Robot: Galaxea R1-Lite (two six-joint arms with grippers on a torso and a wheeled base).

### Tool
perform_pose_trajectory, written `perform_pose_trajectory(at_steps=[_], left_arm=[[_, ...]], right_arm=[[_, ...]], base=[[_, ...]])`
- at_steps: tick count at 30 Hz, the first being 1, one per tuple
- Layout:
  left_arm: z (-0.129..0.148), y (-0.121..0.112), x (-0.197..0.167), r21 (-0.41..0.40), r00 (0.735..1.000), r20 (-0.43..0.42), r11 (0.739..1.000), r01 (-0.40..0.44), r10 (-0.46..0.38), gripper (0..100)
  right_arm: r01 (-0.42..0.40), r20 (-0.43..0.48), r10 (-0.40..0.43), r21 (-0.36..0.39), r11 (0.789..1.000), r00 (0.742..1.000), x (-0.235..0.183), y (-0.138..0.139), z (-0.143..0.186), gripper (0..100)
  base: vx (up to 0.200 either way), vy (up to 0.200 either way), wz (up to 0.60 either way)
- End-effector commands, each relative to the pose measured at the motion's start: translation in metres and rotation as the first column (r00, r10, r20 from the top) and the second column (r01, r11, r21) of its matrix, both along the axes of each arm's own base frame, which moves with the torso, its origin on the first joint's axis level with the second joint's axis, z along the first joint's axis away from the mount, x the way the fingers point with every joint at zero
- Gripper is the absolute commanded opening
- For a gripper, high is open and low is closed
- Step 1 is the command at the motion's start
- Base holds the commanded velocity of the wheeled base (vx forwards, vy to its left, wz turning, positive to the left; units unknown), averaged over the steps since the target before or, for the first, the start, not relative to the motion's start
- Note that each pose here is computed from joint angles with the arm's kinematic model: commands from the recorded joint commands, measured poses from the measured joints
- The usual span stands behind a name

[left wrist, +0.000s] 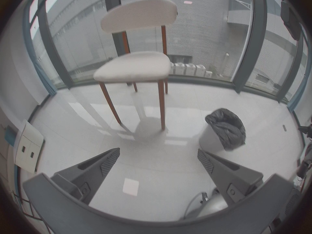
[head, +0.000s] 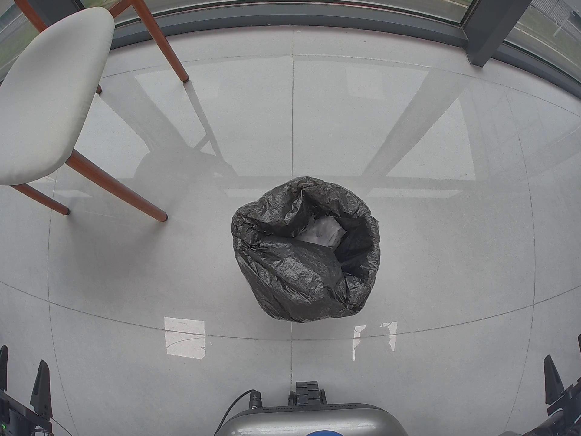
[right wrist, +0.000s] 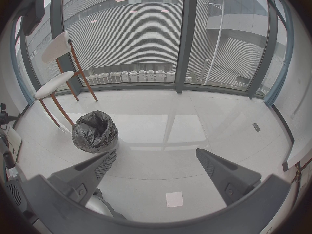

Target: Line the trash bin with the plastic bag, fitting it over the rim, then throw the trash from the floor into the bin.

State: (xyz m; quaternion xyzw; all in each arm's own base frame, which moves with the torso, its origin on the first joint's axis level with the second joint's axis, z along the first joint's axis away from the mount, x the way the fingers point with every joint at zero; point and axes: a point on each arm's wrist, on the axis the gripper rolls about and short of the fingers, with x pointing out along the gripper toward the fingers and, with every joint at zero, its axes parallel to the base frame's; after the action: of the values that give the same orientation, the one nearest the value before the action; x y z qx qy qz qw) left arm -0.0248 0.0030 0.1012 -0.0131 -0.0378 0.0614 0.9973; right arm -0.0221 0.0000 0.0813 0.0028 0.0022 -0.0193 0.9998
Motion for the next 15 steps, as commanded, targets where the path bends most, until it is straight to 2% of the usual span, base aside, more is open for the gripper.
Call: perform_pose_trajectory(at_steps=[1, 2, 4, 6, 8, 10, 12, 15], left_arm=[[-0.017, -0.0022, 0.0053, 0.05, 0.995, -0.051, 0.994, 0.093, -0.091, 100], [-0.0165, -0.0045, 0.0051, 0.054, 0.98, -0.052, 0.98, 0.193, -0.19, 100], [-0.0162, -0.0071, 0.0045, 0.075, 0.952, -0.058, 0.95, 0.304, -0.3, 100], [-0.0167, -0.0073, 0.0042, 0.108, 0.95, -0.069, 0.944, 0.312, -0.306, 100], [-0.0176, -0.0063, 0.0045, 0.131, 0.963, -0.078, 0.955, 0.266, -0.258, 100], [-0.0184, -0.0029, 0.005, 0.144, 0.991, -0.079, 0.982, 0.119, -0.108, 100], [-0.0185, 0.0003, 0.005, 0.127, 0.997, -0.073, 0.992, -0.023, 0.032, 100], [-0.0139, 0.0006, 0.0048, 0.071, 0.999, -0.022, 0.997, -0.038, 0.04, 100]], right_arm=[[-0.014, 0.011, 0.014, -0.001, 1.0, 1.0, -0.0007, -0.0006, -0.0052, 100], [-0.012, 0.011, 0.012, -0.001, 1.0, 1.0, -0.0007, -0.0006, -0.0052, 100], [-0.014, 0.011, 0.014, -0.001, 1.0, 1.0, -0.0007, -0.0006, -0.0052, 100], [-0.02, 0.011, 0.02, -0.001, 1.0, 1.0, -0.0007, -0.0005, -0.0052, 100], [-0.02, 0.011, 0.02, 0.0, 1.0, 1.0, -0.0007, -0.0005, -0.0052, 100], [-0.019, 0.011, 0.019, 0.002, 1.0, 1.0, -0.0007, -0.0006, -0.0052, 100], [-0.019, 0.011, 0.019, 0.002, 1.0, 1.0, -0.0007, -0.0006, -0.0052, 100], [-0.02, 0.011, 0.02, 0.002, 1.0, 1.0, -0.0007, -0.0006, -0.0052, 100]], base=[[0.0, 0.0, 0.0], [0.0, 0.0, 0.0], [0.0, 0.0, 0.0], [0.0, 0.0, 0.0], [0.0, 0.0, 0.0], [0.0, 0.0, 0.0], [0.0, 0.0, 0.0], [0.0, 0.0, 0.0]])
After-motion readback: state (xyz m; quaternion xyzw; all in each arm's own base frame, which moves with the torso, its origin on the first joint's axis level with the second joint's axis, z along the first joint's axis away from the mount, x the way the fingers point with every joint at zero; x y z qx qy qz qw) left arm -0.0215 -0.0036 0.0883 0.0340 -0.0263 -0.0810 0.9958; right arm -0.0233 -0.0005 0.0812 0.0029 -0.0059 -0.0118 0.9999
